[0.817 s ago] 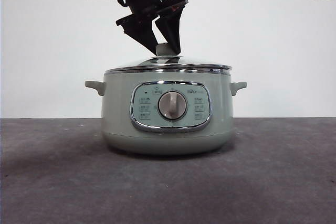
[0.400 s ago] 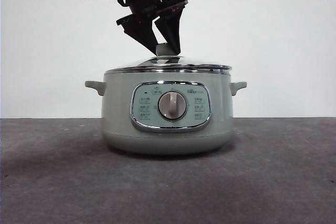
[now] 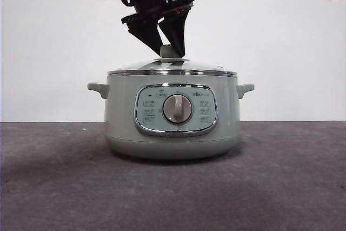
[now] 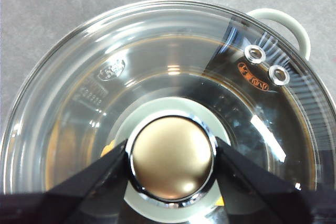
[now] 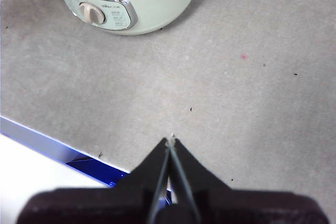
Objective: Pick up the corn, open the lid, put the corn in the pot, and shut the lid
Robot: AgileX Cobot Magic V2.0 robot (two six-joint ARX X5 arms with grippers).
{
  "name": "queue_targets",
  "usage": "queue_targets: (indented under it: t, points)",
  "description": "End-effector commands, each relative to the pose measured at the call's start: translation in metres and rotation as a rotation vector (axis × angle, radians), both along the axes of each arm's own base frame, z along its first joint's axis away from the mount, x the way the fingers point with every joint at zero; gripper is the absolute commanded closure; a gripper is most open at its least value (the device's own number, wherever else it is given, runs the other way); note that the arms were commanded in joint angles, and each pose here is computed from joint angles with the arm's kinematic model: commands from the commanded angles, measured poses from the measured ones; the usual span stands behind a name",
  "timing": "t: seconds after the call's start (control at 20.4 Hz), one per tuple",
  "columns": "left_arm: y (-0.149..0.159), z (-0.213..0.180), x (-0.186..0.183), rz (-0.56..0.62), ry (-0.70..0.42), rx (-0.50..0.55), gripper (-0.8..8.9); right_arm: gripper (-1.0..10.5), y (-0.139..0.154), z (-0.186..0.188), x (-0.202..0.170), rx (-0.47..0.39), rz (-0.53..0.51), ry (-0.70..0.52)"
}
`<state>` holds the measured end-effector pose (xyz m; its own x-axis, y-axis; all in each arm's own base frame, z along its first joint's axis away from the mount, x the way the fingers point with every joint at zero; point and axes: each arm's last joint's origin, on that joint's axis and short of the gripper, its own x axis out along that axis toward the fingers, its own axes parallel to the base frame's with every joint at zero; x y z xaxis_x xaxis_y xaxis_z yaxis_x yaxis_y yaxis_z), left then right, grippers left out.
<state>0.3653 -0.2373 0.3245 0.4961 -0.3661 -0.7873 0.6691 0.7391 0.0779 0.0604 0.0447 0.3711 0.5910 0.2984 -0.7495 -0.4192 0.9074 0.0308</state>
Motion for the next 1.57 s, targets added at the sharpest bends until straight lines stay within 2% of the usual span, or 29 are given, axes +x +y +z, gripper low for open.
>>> queue_targets:
  t: [0.05,0.24,0.49,0.59,0.64,0.73,0.78,0.93,1.17,1.22,1.27,1.37,1.57]
  points:
    - [-0.005,-0.028,0.003,-0.069,0.100,0.045,8.26,9.5,0.001,-0.002,0.001,-0.003,0.006,0.004]
    - [-0.005,-0.030,-0.001,-0.115,0.147,0.038,8.26,9.5,0.001,-0.002,0.000,-0.003,0.007,0.005]
    - [0.001,-0.030,0.003,-0.101,0.147,0.043,8.26,9.5,0.001,-0.003,0.000,0.010,0.021,0.016]
    - [0.002,-0.030,0.004,-0.091,0.143,0.034,7.88,9.5,0.001,-0.003,0.000,0.010,0.021,0.016]
    - [0.002,-0.030,0.005,-0.088,0.140,0.033,6.89,9.5,0.001,-0.003,0.000,0.010,0.022,0.016]
    - [0.002,-0.029,0.005,-0.066,0.141,0.023,2.71,9.5,0.001,-0.003,0.000,0.009,0.023,0.015]
    - [0.002,-0.028,0.005,-0.064,0.139,0.021,1.43,9.5,0.001,-0.003,0.000,0.007,0.026,0.014]
    - [0.007,-0.012,0.005,-0.048,0.110,-0.004,1.45,9.5,0.001,-0.003,0.000,0.005,0.028,0.013]
    - [0.023,0.057,-0.022,-0.023,-0.026,-0.111,1.60,9.5,0.001,-0.003,0.000,0.001,0.031,0.011]
    - [0.030,0.070,-0.032,-0.019,-0.038,-0.122,2.05,9.5,0.001,-0.003,0.000,0.002,0.029,0.012]
    - [0.036,0.081,-0.043,-0.014,-0.038,-0.127,3.46,9.5,0.001,-0.003,0.000,0.003,0.029,0.011]
    - [0.051,0.098,-0.067,-0.016,-0.017,-0.114,8.13,9.5,0.001,-0.003,0.000,-0.003,0.023,0.008]
    - [0.079,0.130,-0.113,0.025,0.014,-0.140,8.10,9.5,0.001,-0.002,0.001,-0.007,0.019,0.004]
